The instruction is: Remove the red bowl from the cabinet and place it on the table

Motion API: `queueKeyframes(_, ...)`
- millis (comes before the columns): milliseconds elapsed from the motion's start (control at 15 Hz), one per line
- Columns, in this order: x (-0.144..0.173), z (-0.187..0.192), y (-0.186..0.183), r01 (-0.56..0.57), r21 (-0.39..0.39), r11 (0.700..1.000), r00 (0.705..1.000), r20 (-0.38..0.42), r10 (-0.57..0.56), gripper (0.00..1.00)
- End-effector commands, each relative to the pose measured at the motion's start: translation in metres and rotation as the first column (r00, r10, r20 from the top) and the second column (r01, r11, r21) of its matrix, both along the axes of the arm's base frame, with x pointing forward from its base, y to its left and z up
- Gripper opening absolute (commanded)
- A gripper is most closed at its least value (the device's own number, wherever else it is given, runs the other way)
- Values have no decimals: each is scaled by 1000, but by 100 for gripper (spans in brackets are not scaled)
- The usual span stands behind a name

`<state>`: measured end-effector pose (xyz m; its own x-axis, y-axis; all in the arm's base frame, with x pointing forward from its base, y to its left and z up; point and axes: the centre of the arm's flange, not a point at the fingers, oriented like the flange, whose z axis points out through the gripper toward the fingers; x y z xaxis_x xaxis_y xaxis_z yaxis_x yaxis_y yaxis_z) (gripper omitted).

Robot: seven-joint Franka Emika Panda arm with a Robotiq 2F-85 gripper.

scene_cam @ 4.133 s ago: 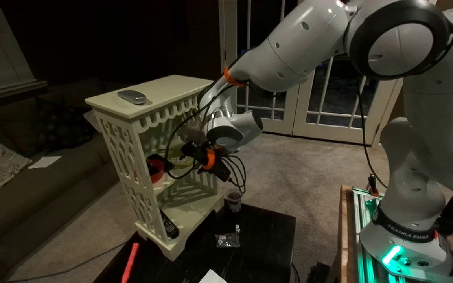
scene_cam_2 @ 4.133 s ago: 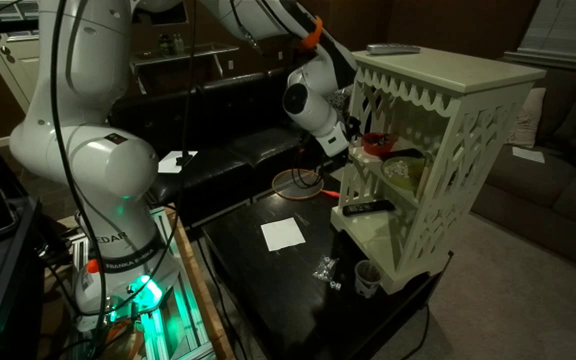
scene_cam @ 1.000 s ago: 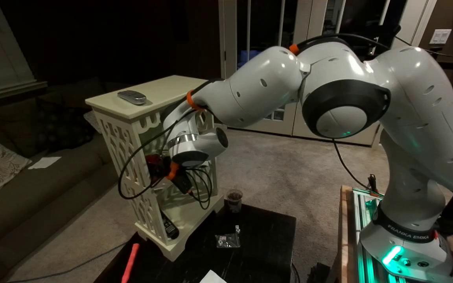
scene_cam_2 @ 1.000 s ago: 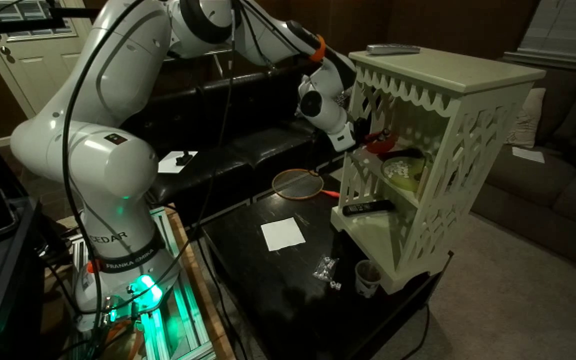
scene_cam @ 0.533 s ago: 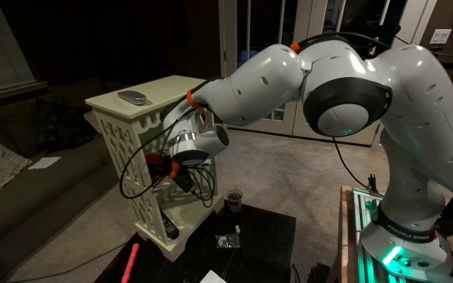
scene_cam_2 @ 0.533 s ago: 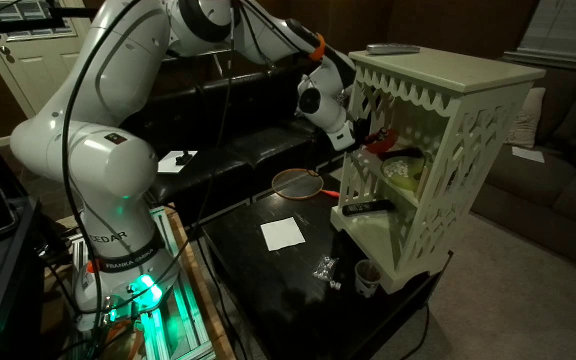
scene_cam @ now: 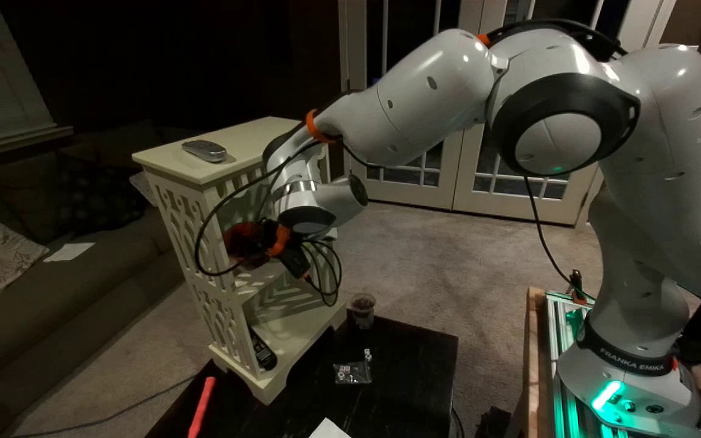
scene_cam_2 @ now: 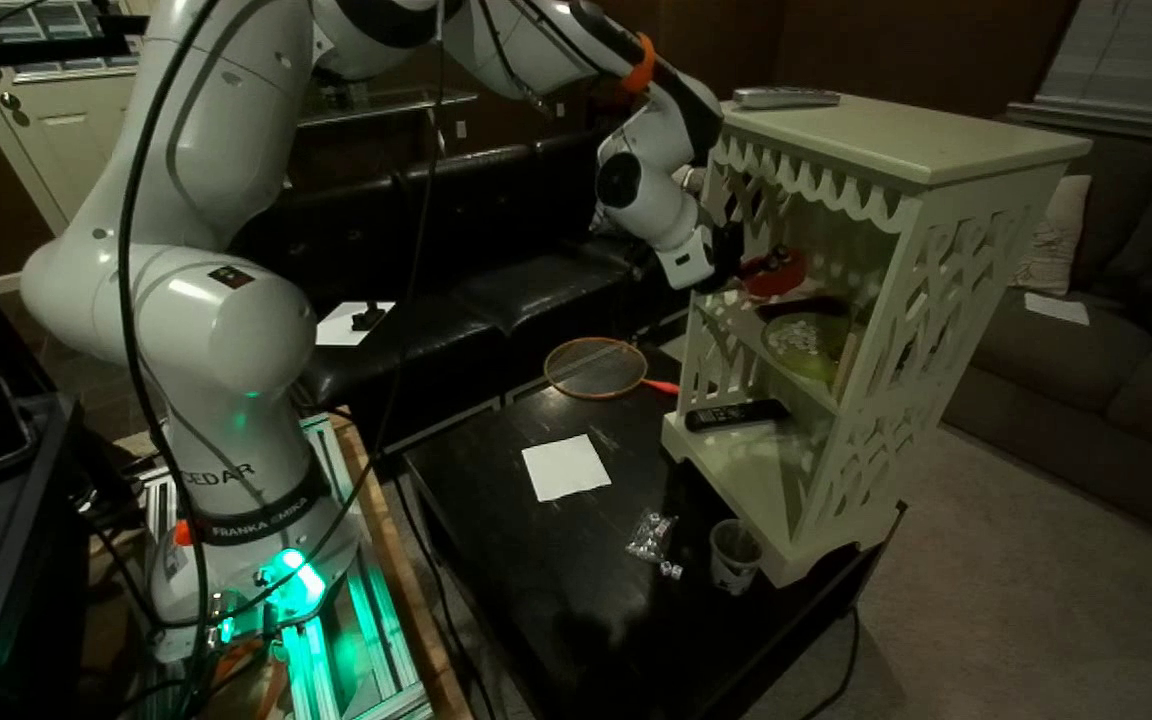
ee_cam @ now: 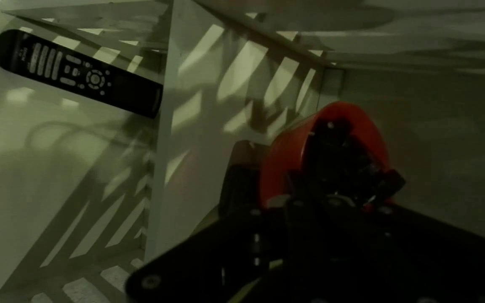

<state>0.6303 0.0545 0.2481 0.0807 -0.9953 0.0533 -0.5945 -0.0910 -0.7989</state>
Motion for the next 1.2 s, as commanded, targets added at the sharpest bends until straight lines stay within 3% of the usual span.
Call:
queueKeyframes(0, -50, 19, -13, -15, 70, 997, 1000, 5, 14, 1)
queueKeyframes(400, -115, 22, -25, -106, 131, 986, 994, 48, 101, 1)
queueKeyframes(867, -193, -24, -22, -247, 100, 964, 966, -52, 253, 1)
queueKeyframes(1133, -210, -45, -13, -322, 106, 941, 940, -83, 331, 1)
